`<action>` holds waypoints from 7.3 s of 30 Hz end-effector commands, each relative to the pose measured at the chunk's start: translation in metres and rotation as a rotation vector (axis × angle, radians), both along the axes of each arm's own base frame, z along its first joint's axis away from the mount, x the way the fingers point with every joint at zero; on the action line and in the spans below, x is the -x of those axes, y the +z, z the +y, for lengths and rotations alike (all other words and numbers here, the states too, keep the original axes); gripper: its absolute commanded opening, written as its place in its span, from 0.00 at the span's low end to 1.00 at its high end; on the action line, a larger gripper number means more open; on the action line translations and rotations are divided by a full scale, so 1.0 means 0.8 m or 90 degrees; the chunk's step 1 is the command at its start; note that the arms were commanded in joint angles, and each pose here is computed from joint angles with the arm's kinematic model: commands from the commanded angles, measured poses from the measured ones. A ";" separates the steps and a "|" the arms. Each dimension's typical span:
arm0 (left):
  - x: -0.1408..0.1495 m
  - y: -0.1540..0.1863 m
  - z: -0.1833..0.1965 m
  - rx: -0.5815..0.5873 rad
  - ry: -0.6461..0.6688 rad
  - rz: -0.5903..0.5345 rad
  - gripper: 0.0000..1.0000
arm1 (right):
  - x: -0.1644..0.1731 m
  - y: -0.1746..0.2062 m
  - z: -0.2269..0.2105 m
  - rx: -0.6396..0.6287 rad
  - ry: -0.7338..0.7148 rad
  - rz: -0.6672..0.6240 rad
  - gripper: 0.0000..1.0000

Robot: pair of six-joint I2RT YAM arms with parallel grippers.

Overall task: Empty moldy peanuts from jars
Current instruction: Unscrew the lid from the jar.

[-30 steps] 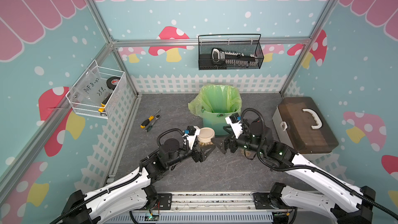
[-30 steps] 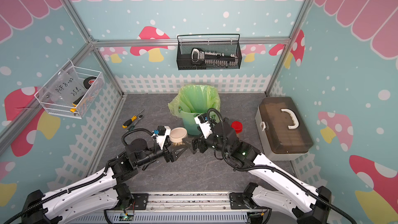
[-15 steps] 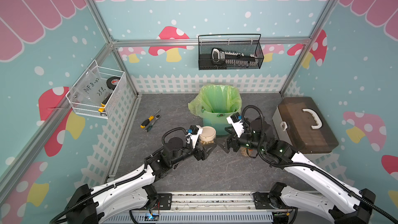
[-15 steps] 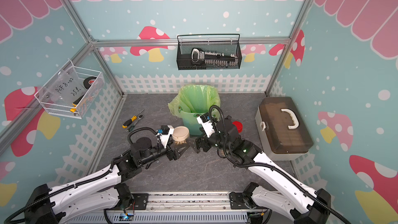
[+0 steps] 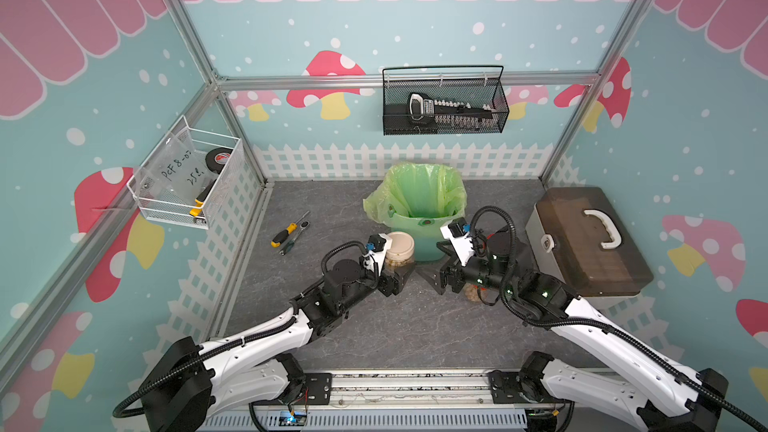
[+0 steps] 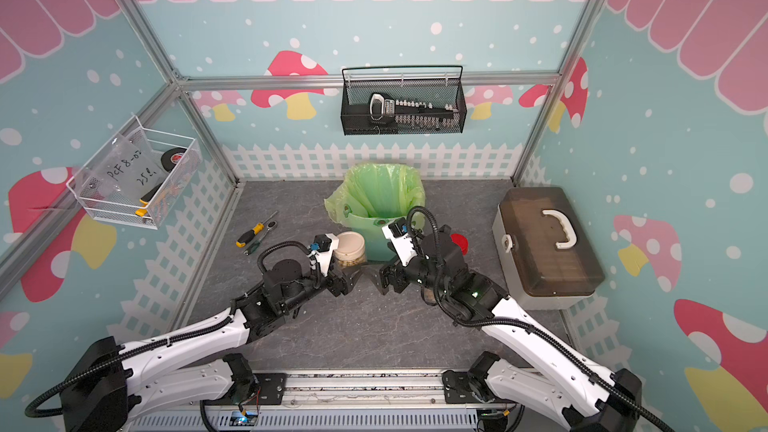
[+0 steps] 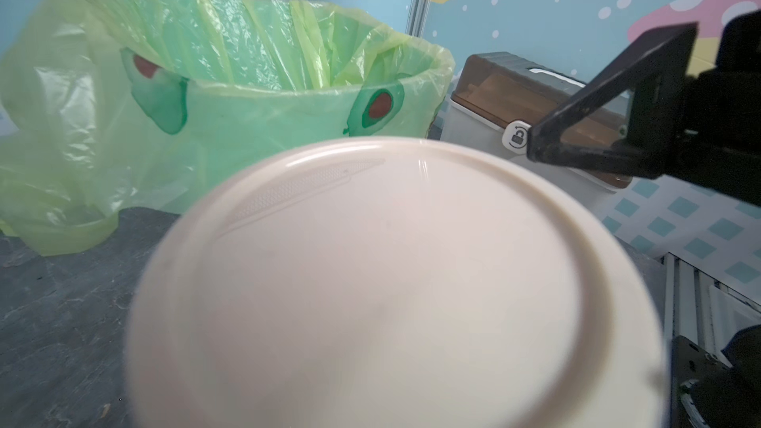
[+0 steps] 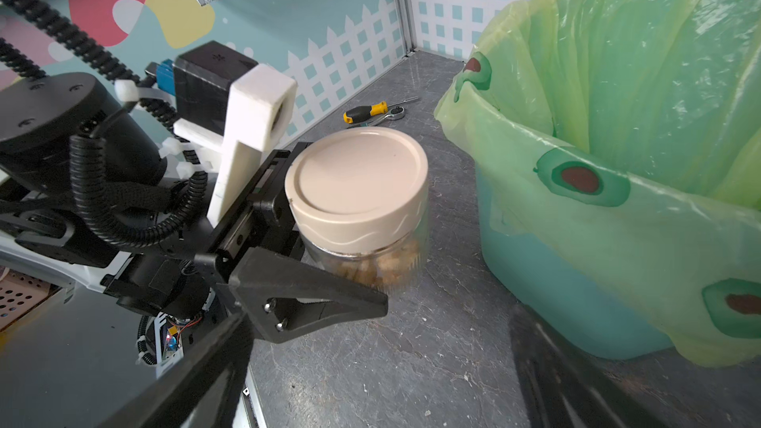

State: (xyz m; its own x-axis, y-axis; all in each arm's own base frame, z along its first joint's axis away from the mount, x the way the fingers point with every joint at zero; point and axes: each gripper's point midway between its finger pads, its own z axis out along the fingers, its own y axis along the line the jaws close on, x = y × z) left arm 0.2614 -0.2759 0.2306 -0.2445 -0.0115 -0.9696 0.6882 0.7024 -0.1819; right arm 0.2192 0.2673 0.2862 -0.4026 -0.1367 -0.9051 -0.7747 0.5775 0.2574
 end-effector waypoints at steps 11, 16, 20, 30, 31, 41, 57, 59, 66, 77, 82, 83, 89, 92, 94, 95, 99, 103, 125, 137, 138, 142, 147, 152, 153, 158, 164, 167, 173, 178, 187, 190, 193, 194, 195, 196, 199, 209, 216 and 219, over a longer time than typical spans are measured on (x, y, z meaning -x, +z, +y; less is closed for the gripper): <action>0.009 0.025 0.000 0.046 -0.017 -0.056 0.37 | 0.004 0.006 0.050 -0.078 0.074 -0.018 0.93; 0.015 0.029 0.004 0.055 -0.021 -0.059 0.37 | -0.009 -0.002 0.060 -0.065 0.057 -0.024 0.93; 0.021 0.033 0.004 0.055 -0.032 -0.057 0.37 | -0.014 -0.001 0.074 -0.077 0.058 -0.026 0.93; 0.029 0.040 0.007 0.057 -0.033 -0.072 0.37 | -0.015 0.002 0.100 -0.086 0.065 -0.032 0.94; 0.030 0.042 0.008 0.059 -0.033 -0.075 0.37 | -0.016 0.002 0.100 -0.085 0.062 -0.033 0.94; 0.038 0.052 0.016 0.075 -0.031 -0.090 0.37 | -0.018 -0.005 0.066 -0.041 0.007 -0.063 0.96; 0.039 0.051 0.018 0.070 -0.025 -0.091 0.37 | -0.035 -0.009 0.005 -0.016 -0.080 -0.057 0.97; 0.037 0.050 0.019 0.069 -0.021 -0.092 0.37 | -0.034 -0.006 0.000 -0.019 -0.088 -0.056 0.96; 0.033 0.048 0.018 0.064 -0.014 -0.094 0.37 | -0.012 0.008 0.008 -0.050 -0.035 -0.034 0.93; 0.032 0.047 0.019 0.066 -0.009 -0.100 0.37 | 0.027 0.030 0.049 -0.077 0.062 -0.036 0.93; 0.032 0.046 0.017 0.065 -0.012 -0.097 0.37 | 0.025 0.033 0.064 -0.070 0.060 -0.048 0.94; 0.032 0.045 0.018 0.064 -0.011 -0.096 0.37 | 0.023 0.034 0.065 -0.073 0.057 -0.051 0.94; 0.033 0.045 0.017 0.066 -0.015 -0.096 0.37 | 0.009 0.032 0.083 -0.061 0.052 -0.057 0.94; 0.034 0.045 0.018 0.069 -0.015 -0.097 0.37 | 0.003 0.032 0.091 -0.062 0.051 -0.061 0.94; 0.034 0.045 0.018 0.068 -0.016 -0.097 0.37 | 0.000 0.032 0.095 -0.062 0.049 -0.062 0.94; 0.034 0.045 0.017 0.069 -0.017 -0.096 0.37 | -0.002 0.031 0.096 -0.061 0.047 -0.062 0.94; 0.035 0.045 0.017 0.069 -0.019 -0.097 0.37 | -0.008 0.026 0.097 -0.058 0.034 -0.062 0.94; 0.036 0.045 0.018 0.070 -0.019 -0.099 0.37 | -0.008 0.024 0.089 -0.054 0.022 -0.068 0.96; 0.035 0.046 0.018 0.072 -0.017 -0.098 0.37 | -0.007 0.005 0.034 -0.032 -0.009 -0.060 0.98; 0.035 0.045 0.017 0.069 -0.018 -0.097 0.36 | 0.015 0.021 0.079 -0.066 0.101 -0.043 0.96; 0.035 0.045 0.017 0.070 -0.018 -0.098 0.37 | 0.013 0.021 0.082 -0.068 0.101 -0.042 0.96; 0.035 0.046 0.016 0.069 -0.021 -0.097 0.36 | 0.004 0.022 0.090 -0.071 0.091 -0.043 0.97; 0.035 0.046 0.017 0.069 -0.019 -0.098 0.36 | -0.003 0.028 0.102 -0.083 0.092 -0.039 0.97; 0.035 0.046 0.017 0.069 -0.020 -0.098 0.36 | -0.007 0.023 0.112 -0.076 0.097 -0.030 0.97; 0.035 0.045 0.017 0.069 -0.020 -0.098 0.36 | -0.008 0.021 0.113 -0.073 0.096 -0.030 0.96; 0.035 0.045 0.016 0.068 -0.021 -0.098 0.36 | -0.010 0.016 0.118 -0.067 0.094 -0.026 0.97; 0.036 0.046 0.018 0.071 -0.018 -0.100 0.36 | -0.010 0.015 0.111 -0.066 0.083 -0.031 0.97; 0.036 0.046 0.019 0.072 -0.019 -0.101 0.36 | -0.009 0.015 0.100 -0.063 0.070 -0.041 0.98; 0.037 0.047 0.022 0.075 -0.013 -0.103 0.35 | -0.007 0.005 0.080 -0.040 0.050 -0.045 0.99; 0.037 0.048 0.022 0.077 -0.012 -0.105 0.36 | -0.009 -0.002 0.060 -0.029 0.030 -0.046 0.99; 0.037 0.047 0.022 0.076 -0.013 -0.104 0.35 | -0.007 0.004 0.035 -0.031 0.022 -0.051 0.99; 0.036 0.046 0.021 0.074 -0.014 -0.103 0.35 | 0.007 0.014 0.048 -0.032 0.065 -0.051 0.98; 0.036 0.046 0.021 0.074 -0.014 -0.103 0.35 | 0.011 0.016 0.058 -0.031 0.075 -0.052 0.98; 0.036 0.047 0.021 0.074 -0.012 -0.103 0.35 | 0.010 0.016 0.059 -0.030 0.075 -0.052 0.98; 0.036 0.047 0.022 0.075 -0.012 -0.103 0.35 | 0.010 0.015 0.059 -0.029 0.073 -0.052 0.98; 0.036 0.047 0.022 0.075 -0.012 -0.103 0.35 | 0.010 0.017 0.059 -0.031 0.073 -0.054 0.98; 0.036 0.047 0.020 0.074 -0.014 -0.102 0.35 | 0.012 0.025 0.060 -0.045 0.080 -0.061 0.98; 0.037 0.047 0.020 0.074 -0.018 -0.103 0.35 | -0.003 0.029 0.100 -0.065 0.119 -0.062 0.98; 0.038 0.046 0.020 0.074 -0.018 -0.103 0.34 | -0.007 0.034 0.110 -0.082 0.130 -0.063 0.97; 0.038 0.047 0.020 0.073 -0.019 -0.104 0.34 | -0.006 0.035 0.113 -0.091 0.135 -0.062 0.95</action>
State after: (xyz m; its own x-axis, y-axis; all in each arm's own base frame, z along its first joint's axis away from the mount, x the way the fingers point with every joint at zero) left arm 0.2345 -0.2589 0.2388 -0.1616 -0.0529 -0.9854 0.7156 0.6813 -0.1539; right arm 0.2252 0.3505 0.2893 -0.3317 -0.1291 -0.9345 -0.8788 0.4025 0.2563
